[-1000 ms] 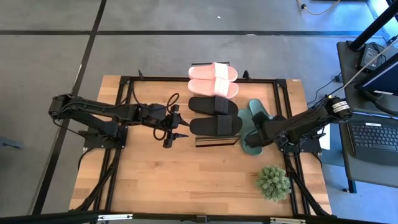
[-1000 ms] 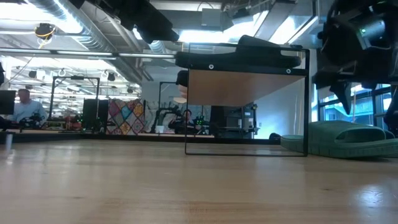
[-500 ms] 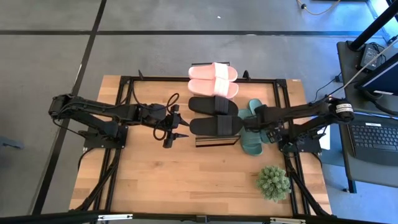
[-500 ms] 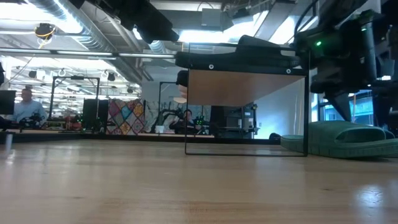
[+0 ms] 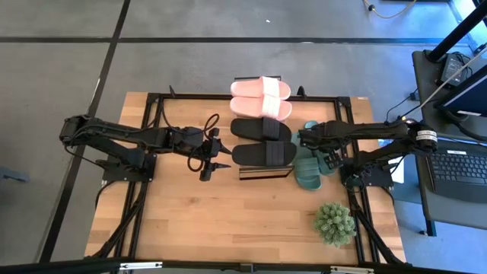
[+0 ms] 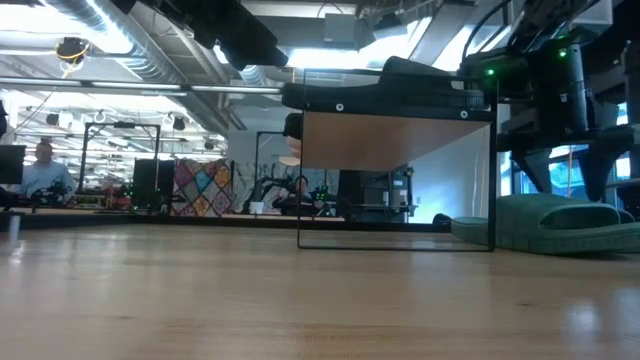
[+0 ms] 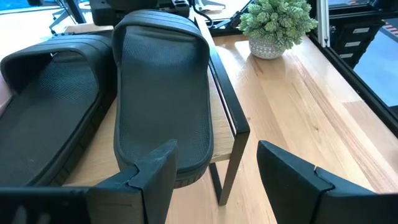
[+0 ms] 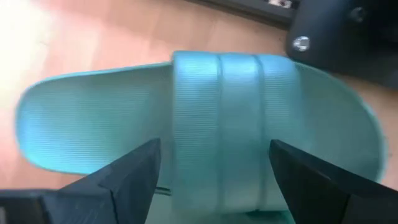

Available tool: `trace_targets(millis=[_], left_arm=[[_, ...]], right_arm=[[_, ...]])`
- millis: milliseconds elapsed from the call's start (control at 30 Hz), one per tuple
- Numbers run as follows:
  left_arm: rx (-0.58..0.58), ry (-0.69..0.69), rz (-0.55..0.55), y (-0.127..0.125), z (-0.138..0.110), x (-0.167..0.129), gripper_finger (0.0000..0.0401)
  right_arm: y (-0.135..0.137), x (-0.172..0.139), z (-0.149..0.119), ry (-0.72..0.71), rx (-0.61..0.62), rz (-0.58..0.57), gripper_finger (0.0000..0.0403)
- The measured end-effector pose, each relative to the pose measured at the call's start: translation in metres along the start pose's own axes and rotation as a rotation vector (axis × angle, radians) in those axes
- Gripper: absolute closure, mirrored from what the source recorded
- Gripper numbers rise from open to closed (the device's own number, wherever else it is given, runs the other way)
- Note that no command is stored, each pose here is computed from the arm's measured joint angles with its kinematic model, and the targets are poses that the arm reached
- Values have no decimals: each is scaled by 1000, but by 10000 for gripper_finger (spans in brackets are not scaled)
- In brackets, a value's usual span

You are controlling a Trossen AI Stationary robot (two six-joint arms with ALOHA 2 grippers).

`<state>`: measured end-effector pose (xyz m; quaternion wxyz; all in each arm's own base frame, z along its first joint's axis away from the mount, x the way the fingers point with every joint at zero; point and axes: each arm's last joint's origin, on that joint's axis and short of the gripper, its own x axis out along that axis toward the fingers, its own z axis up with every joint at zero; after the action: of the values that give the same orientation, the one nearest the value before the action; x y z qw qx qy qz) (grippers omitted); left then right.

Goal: Pick and place slides into the shelf
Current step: Put the right green slide under the shelf

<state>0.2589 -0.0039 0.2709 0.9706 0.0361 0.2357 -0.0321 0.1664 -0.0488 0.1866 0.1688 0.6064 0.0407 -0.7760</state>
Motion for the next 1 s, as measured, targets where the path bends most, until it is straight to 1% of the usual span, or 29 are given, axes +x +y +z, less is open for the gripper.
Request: trace_targets(millis=[100,267,433,600,767,1000], left_arm=[[0,0,0,0,0,0,189],[0,0,0,0,0,0,189],[0,0,0,0,0,0,189],[0,0,0,0,0,0,189],[-1,0,0,0,0,0,189],[-1,0,0,0,0,0,189]], right_arm=[[3,-1,2,10,16,14,104],[9,2,3,15,28,4,104],[17,5,10,40,78,-57,104],[26,9,17,99,73,-148,104],[32,12,25,158,9,-227,104],[30,13,31,146,31,-308,104]])
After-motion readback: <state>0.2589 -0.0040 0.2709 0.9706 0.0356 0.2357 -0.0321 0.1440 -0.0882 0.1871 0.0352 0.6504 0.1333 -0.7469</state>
